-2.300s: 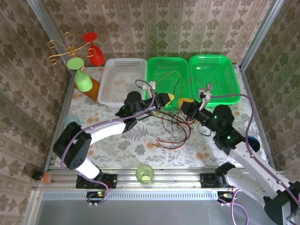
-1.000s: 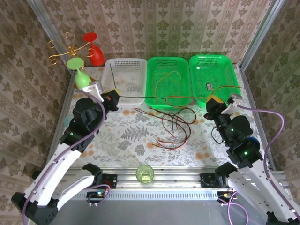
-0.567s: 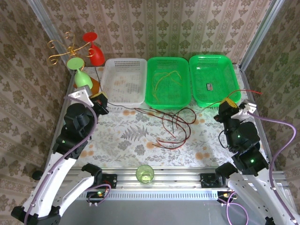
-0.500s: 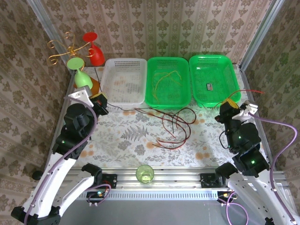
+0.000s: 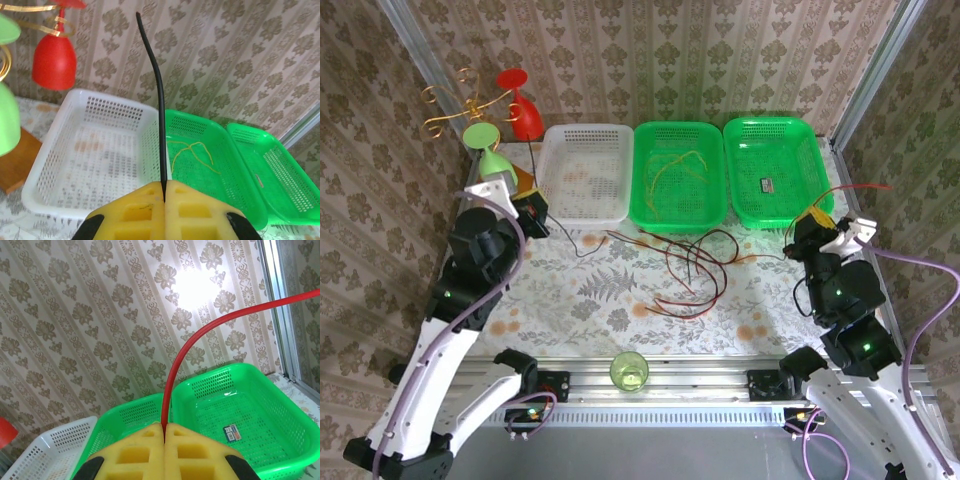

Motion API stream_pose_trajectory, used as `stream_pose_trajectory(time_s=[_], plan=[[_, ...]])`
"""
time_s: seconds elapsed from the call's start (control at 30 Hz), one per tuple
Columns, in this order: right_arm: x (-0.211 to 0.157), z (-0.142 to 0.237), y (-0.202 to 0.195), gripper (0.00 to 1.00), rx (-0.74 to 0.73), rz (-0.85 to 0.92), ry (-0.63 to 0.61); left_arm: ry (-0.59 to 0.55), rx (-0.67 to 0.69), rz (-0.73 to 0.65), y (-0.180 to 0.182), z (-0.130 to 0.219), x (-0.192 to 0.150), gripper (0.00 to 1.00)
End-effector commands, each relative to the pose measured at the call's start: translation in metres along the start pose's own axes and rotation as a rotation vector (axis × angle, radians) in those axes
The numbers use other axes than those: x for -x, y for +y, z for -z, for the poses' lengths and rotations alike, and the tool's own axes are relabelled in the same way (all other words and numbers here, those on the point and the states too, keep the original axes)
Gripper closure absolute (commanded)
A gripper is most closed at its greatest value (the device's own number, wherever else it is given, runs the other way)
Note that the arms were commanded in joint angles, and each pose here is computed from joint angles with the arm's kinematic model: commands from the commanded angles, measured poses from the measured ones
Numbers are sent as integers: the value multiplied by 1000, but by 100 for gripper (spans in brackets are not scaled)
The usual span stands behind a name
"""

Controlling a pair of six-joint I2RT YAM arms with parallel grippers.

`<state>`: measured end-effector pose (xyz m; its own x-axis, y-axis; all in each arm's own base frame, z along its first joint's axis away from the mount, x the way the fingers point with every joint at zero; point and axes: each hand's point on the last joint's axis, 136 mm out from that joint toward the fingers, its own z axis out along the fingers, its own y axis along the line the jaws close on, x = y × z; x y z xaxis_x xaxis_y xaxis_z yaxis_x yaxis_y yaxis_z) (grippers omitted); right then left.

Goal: Untangle the cables

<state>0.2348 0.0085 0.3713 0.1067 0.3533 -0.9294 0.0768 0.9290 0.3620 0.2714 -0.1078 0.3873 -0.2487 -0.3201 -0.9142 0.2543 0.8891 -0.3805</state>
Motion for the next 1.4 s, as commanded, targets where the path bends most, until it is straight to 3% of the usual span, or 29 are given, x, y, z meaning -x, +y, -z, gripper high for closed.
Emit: stream_pose_trajectory(time_s=[0.0,0.23,0.63,0.93,1.1,1.37], plan=[[22,-1,13,100,43,14,-36,-8,-75,-89,-24,5,31,100],[38,-11,32,100,87,36,-51,22,-138,-173,-54,-20,65,100],[51,-30,54,100,125,80,-37,-133,-173,-303,-83,-49,163,100],[55,-37,53,100,109,78,-43,-190,-208,-305,-90,-83,198,100],[67,-42,60,100,126,64,-68,-113,-122,-353,-67,-120,173,100],[104,-47,92,100,227,83,-100,165,93,-488,13,-198,56,100]])
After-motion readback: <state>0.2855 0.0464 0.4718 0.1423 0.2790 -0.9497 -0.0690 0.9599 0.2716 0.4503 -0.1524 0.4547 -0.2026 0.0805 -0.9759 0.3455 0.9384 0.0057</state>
